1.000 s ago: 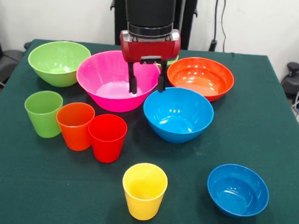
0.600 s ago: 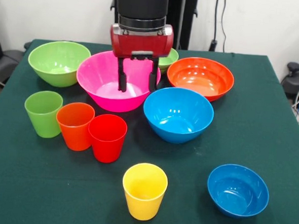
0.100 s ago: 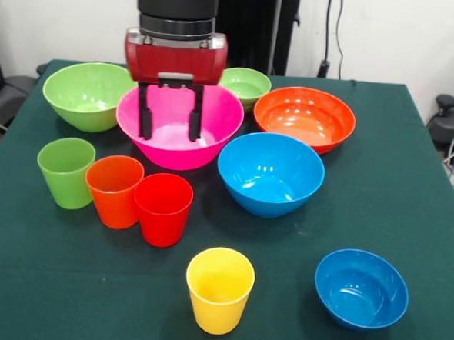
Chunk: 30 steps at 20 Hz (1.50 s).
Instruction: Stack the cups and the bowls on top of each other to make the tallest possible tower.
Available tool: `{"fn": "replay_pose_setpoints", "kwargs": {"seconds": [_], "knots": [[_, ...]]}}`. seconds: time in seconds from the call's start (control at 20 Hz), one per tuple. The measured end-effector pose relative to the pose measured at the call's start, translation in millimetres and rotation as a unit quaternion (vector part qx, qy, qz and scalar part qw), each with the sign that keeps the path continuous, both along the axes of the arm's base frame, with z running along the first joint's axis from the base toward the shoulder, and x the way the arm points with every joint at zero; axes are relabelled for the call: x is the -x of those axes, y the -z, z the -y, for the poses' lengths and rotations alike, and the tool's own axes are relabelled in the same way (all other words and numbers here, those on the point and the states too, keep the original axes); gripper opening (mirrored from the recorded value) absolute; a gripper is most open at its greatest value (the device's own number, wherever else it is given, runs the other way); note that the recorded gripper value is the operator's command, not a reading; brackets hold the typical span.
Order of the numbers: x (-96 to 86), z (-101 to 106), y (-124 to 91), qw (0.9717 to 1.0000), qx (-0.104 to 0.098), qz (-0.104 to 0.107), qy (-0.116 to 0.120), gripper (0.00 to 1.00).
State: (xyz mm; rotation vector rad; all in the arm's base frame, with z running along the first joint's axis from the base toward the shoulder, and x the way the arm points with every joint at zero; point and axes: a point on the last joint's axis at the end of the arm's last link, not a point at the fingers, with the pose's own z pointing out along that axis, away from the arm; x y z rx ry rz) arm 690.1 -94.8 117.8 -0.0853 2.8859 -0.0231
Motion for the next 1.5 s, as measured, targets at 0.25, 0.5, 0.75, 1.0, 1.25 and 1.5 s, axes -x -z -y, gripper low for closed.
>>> {"fn": "replay_pose_setpoints", "kwargs": {"seconds": [0.25, 0.5, 0.75, 1.0, 1.25, 1.5], "knots": [[-1.6, 14, 6, 1.0, 0.005, 0.001, 0.003, 1.0], [1.7, 20, 16, 1.0, 0.006, -0.004, 0.003, 1.0], [3.8, 21, 24, 1.0, 0.0, -0.009, 0.004, 1.0], [4.6, 16, 39, 0.9998, -0.012, -0.015, 0.003, 1.0], [4.6, 12, 52, 0.9995, -0.022, -0.021, 0.003, 1.0], [9.1, 6, 68, 0.999, -0.032, -0.032, 0.002, 1.0]]}}
